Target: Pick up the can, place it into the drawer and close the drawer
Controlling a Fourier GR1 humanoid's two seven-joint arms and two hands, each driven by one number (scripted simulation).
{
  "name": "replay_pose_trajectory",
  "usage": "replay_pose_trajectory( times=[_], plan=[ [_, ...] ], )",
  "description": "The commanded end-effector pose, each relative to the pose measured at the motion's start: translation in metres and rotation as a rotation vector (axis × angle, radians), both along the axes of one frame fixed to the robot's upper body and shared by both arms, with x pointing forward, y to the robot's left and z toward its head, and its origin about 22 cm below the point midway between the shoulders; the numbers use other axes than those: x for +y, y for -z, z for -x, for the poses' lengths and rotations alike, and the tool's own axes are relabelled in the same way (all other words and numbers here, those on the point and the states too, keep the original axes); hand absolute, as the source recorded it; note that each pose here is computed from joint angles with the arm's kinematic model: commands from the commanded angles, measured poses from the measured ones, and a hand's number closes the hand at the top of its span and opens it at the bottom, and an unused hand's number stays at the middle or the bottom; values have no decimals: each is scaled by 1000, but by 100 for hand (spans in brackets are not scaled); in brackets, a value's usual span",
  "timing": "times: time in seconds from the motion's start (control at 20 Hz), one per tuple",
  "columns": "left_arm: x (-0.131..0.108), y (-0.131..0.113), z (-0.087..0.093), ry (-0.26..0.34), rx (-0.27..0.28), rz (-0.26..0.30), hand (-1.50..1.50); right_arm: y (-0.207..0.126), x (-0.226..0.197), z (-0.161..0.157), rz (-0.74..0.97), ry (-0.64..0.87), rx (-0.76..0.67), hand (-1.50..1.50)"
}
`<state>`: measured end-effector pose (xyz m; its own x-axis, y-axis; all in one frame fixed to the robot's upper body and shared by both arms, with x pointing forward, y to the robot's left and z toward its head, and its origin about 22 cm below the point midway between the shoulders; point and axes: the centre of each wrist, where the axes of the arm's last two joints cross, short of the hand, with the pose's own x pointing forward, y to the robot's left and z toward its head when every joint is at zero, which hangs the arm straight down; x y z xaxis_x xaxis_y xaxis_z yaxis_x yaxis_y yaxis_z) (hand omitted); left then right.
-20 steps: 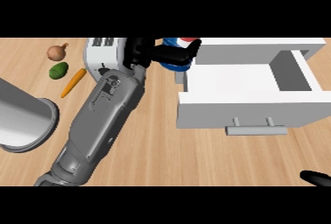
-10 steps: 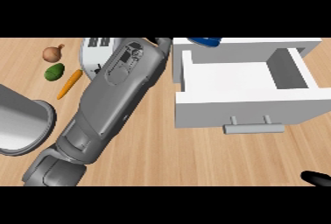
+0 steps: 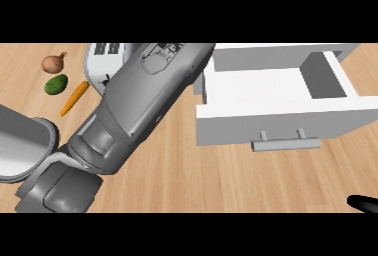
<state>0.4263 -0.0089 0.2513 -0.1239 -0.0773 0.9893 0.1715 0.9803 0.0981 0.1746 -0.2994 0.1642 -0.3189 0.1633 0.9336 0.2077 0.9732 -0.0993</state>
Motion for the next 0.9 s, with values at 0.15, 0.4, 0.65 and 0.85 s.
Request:
replay_pose_trajectory(
  times=[0.15,0.4,0.65,0.85],
  plan=[
    [-9,-3,-4,-41,-21,-44,150,-1,6,-8,-1,-23,-8,-150],
    [-10,-2,-8,-134,-25,-65,-150,-15,16,-8,25,-48,-18,-150],
    [-10,2,-9,-197,-42,-50,-150,-7,5,-8,20,-44,-12,-150],
    [-10,-1,-10,-230,-58,-47,-150,-26,12,-18,126,-51,-39,-150]
  ],
)
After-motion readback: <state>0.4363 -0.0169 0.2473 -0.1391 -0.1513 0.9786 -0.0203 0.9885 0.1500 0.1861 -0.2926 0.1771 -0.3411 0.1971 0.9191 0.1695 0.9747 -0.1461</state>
